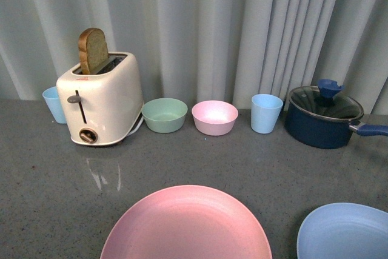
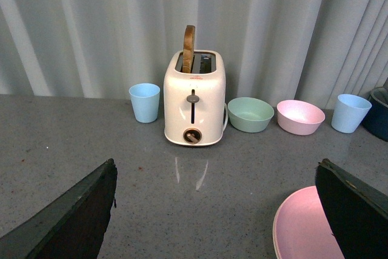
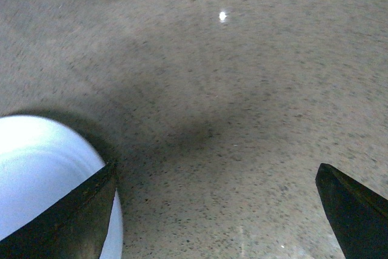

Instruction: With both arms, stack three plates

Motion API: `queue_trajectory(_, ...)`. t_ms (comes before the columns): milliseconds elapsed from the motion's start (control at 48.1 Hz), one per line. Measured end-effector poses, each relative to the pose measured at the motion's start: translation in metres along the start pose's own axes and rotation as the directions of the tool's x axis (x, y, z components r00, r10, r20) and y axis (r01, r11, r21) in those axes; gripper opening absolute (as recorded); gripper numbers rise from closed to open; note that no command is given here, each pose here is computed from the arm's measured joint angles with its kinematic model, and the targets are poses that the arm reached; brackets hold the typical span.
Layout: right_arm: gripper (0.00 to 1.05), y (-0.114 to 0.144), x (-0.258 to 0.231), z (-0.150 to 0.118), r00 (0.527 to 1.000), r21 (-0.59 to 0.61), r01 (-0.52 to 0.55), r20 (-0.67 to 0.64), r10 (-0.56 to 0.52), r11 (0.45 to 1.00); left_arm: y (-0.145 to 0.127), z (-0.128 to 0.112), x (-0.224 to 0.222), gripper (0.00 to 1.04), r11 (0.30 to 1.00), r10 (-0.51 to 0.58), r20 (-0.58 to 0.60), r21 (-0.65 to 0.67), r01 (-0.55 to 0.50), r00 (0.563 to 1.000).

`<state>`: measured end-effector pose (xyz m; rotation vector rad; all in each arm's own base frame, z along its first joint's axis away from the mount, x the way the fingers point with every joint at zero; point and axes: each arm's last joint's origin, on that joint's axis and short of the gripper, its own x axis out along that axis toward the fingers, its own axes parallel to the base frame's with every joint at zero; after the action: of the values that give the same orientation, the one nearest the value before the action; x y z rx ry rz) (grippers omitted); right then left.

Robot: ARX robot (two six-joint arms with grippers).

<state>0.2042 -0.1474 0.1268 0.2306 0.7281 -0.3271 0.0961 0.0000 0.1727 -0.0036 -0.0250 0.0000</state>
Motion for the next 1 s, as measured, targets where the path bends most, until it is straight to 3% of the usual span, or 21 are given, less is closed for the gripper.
queue_trajectory(166, 0.97, 0.034, 0.015, -0.006, 0.996, -0.186, -0.085, -0.048, 0.078, 0.979, 0.000, 0.000, 0.000, 0.98, 1.000, 0.000, 0.000, 0.000, 0.000, 1.000)
queue_trajectory(332, 0.97, 0.052, 0.025, -0.024, 0.982, -0.211, -0.170, -0.113, 0.149, 0.962, 0.000, 0.000, 0.000, 0.98, 1.000, 0.000, 0.000, 0.000, 0.000, 1.000)
queue_trajectory(665, 0.97, 0.052, 0.034, -0.039, 0.973, -0.157, -0.195, -0.158, 0.171, 0.968, 0.000, 0.000, 0.000, 0.98, 1.000, 0.000, 0.000, 0.000, 0.000, 1.000)
queue_trajectory(997, 0.97, 0.040, 0.037, -0.045, 0.968, -0.179, -0.203, -0.188, 0.169, 0.963, 0.000, 0.000, 0.000, 0.98, 1.000, 0.000, 0.000, 0.000, 0.000, 1.000)
